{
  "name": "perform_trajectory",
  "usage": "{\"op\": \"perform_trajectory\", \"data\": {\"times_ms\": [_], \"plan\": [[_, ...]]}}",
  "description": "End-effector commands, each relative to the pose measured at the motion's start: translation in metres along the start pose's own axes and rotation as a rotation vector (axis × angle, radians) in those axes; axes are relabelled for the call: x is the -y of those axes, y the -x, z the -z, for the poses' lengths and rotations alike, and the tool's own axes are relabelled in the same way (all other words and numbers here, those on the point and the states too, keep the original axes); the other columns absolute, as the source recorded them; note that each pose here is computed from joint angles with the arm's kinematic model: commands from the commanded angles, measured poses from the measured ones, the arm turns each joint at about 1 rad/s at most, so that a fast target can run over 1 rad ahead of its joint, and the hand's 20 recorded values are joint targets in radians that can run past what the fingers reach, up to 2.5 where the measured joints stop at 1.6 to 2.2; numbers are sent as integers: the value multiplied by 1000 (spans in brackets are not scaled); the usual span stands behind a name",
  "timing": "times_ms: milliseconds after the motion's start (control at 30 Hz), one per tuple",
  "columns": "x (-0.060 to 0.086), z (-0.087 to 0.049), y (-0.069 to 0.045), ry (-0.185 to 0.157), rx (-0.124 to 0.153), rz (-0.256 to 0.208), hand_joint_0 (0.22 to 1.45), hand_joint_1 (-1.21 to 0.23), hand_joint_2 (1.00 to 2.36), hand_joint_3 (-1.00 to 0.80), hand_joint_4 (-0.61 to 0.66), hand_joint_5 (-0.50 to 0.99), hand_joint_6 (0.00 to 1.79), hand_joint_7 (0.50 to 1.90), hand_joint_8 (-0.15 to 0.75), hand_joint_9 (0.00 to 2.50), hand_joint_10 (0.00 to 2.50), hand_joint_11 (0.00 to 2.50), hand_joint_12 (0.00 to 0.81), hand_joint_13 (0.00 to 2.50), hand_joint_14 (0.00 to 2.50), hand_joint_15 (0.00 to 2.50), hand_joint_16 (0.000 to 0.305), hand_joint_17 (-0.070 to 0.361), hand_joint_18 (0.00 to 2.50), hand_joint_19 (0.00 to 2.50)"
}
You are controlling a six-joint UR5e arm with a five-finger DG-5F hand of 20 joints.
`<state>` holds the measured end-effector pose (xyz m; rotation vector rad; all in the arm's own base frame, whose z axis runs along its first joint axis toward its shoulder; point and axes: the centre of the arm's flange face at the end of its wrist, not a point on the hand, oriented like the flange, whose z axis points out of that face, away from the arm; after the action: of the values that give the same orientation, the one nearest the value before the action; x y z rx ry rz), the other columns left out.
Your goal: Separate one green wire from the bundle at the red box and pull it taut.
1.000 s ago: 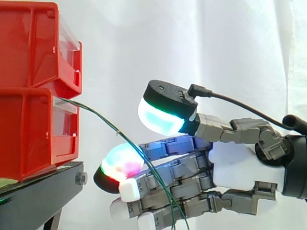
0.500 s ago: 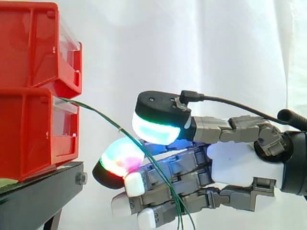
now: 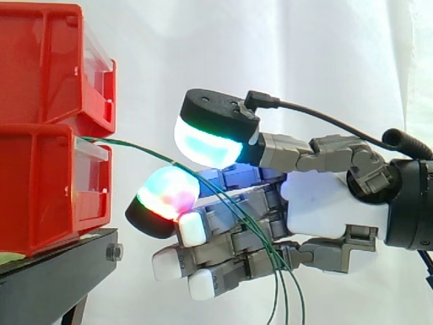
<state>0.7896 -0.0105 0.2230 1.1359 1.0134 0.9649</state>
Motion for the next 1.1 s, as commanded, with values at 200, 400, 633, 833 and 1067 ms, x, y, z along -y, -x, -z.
{"op": "perform_trajectory", "data": {"times_ms": [200, 400, 633, 833, 1067], "plan": [[-2, 0, -1, -6, -1, 3, 606, -652, 1024, -192, 218, -155, 870, 1180, 340, 1043, 23, 623, 388, 914, 15, 387, 55, 123, 821, 508], [-3, -1, -1, -3, 1, 1, 617, -723, 1026, -143, 165, -159, 885, 1194, 341, 1064, 26, 684, 388, 920, 16, 401, 55, 124, 834, 514], [-3, -1, -1, -3, -4, -8, 652, -802, 1023, -209, 145, -164, 897, 1196, 335, 1070, 26, 730, 379, 915, 17, 411, 55, 124, 836, 515], [-3, -1, -1, -3, -4, -20, 670, -824, 1004, -451, 187, -165, 900, 1144, 328, 1081, 26, 726, 372, 922, 17, 413, 55, 123, 836, 513], [-5, -3, 2, -5, 1, -31, 559, -648, 1000, -500, 215, -159, 893, 1117, 334, 1104, 24, 723, 389, 943, 17, 420, 57, 128, 867, 540]]}}
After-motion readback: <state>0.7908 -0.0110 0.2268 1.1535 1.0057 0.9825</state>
